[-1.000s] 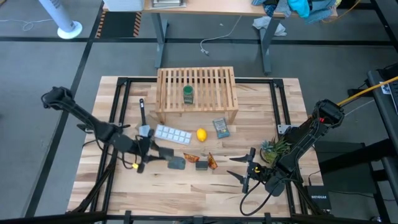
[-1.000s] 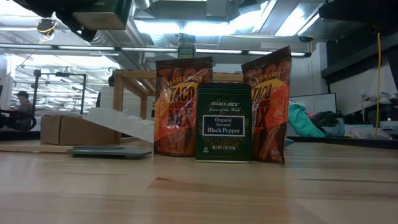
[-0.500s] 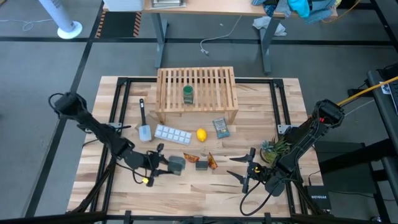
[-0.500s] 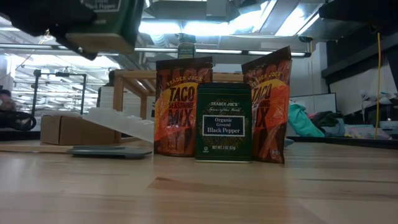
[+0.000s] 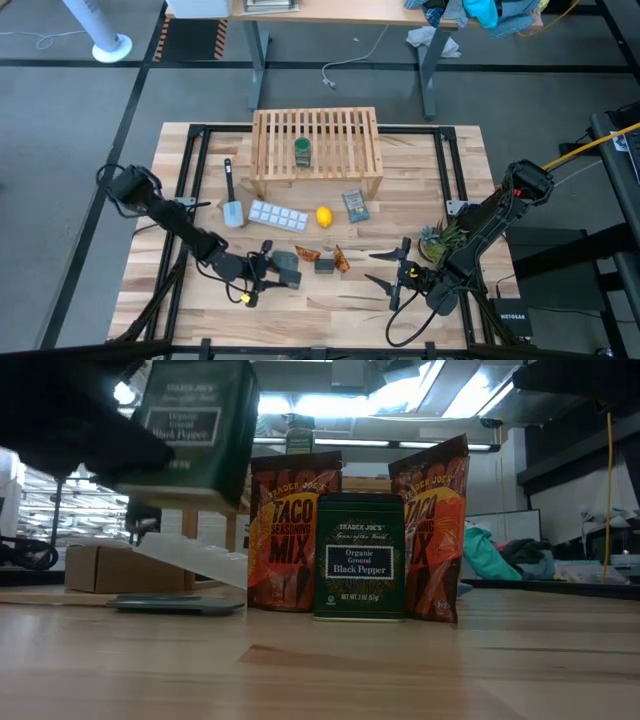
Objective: Shelf spices
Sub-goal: Remove the green seasoning container from the shelf
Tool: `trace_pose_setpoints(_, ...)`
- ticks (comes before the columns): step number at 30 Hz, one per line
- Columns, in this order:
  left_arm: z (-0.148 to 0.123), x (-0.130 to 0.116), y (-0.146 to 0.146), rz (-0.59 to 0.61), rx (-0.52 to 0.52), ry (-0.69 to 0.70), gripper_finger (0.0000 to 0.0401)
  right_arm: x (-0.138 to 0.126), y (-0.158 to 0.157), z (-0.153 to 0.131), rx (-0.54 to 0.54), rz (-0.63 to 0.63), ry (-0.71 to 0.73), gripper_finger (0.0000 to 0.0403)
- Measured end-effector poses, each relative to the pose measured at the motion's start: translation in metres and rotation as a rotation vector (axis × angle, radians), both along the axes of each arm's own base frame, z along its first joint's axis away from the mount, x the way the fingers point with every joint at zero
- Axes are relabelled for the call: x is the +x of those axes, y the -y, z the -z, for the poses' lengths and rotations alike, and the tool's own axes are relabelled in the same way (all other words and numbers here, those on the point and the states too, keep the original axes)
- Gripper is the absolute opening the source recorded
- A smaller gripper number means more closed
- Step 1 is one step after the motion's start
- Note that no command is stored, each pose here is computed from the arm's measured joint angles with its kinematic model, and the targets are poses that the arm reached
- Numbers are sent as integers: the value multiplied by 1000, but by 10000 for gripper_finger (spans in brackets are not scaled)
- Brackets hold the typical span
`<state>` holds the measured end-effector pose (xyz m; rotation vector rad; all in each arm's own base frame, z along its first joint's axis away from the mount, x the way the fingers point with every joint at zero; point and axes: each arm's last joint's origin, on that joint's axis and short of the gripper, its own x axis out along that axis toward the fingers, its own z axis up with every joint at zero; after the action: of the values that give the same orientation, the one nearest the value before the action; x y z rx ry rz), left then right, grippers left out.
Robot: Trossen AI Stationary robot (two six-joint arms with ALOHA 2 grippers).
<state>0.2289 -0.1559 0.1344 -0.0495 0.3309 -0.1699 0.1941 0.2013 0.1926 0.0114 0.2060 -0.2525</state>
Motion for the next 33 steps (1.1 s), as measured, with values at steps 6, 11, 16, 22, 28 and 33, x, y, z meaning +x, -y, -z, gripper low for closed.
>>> trace_pose_setpoints(6,16,5,4,-1,2,-3,105,0,0,0,0,0,0,250)
trace_pose_setpoints(11,25,20,10,-11,19,-21,105,0,0,0,0,0,0,250)
trace_pose_setpoints(16,35,36,13,-22,63,-32,105,0,0,0,0,0,0,250)
trace_pose_setpoints(22,41,46,12,-35,82,-39,105,0,0,0,0,-1,0,250)
trace_pose_setpoints(28,49,49,9,-54,80,-59,105,0,0,0,0,0,0,250)
trace_pose_setpoints(33,53,50,8,-57,74,-70,106,0,0,0,0,0,0,250)
